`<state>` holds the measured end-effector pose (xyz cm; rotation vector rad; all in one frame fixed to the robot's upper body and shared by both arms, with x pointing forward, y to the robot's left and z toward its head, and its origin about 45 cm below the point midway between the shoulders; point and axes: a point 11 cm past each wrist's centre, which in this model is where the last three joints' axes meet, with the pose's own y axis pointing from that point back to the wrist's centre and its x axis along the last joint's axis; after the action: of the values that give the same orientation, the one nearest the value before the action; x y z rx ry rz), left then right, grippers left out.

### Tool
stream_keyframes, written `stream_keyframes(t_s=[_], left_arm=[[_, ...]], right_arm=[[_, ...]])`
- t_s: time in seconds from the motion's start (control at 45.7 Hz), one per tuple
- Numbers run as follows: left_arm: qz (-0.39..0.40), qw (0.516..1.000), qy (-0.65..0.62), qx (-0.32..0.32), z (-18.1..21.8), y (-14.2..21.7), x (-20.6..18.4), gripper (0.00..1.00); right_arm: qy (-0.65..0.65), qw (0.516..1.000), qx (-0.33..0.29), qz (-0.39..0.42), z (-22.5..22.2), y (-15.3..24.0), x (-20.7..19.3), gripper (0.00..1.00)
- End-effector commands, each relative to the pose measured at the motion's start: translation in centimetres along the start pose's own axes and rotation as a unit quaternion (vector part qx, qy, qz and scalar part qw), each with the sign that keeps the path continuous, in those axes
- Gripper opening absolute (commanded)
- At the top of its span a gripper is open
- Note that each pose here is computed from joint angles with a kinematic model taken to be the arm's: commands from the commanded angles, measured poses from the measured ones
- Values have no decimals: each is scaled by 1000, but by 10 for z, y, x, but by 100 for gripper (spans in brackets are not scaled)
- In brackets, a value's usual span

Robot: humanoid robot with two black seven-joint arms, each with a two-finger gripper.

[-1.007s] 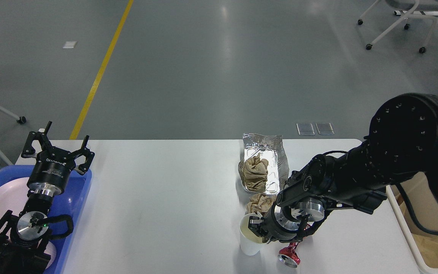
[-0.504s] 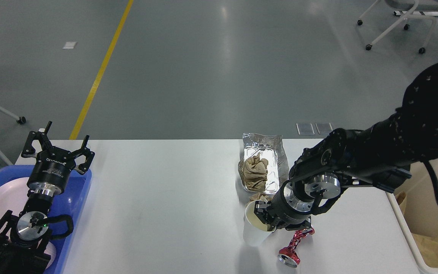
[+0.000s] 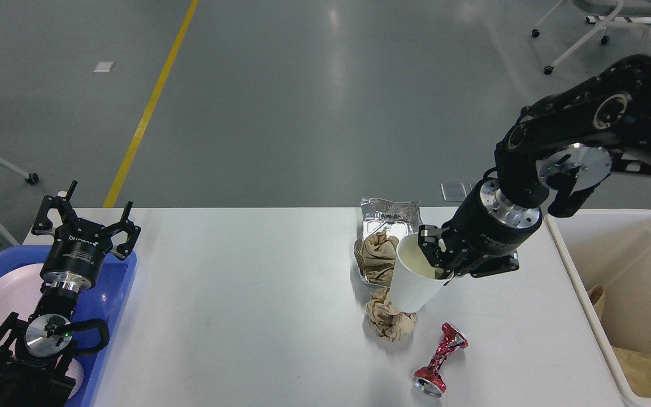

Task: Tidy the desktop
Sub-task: 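Carry the white paper cup into the white bin and release it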

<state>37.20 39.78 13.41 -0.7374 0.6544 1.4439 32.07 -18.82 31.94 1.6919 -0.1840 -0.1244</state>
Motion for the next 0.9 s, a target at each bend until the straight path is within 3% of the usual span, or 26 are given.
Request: stream_keyframes(t_s=[0.0,0.219,0.328,0.504,0.657,0.876], left_arm=[[0,1000,0,0,0,0,0,96],[0,1000,0,0,0,0,0,96],[0,1000,0,0,0,0,0,96],[0,1000,0,0,0,0,0,96],[0,1000,0,0,0,0,0,96],[0,1000,0,0,0,0,0,96]], right_arm=[[-9,999,-9,37,10,32,4,0],[-28,998,-25,59,26,41,11,0],[-63,993,-55,81,57,32,22,0],[-156,967,-138,149,148,15,40,0],[-247,937,-160,189,233,2,52,0],[-279,914,-213,202,333,-59,61,0]])
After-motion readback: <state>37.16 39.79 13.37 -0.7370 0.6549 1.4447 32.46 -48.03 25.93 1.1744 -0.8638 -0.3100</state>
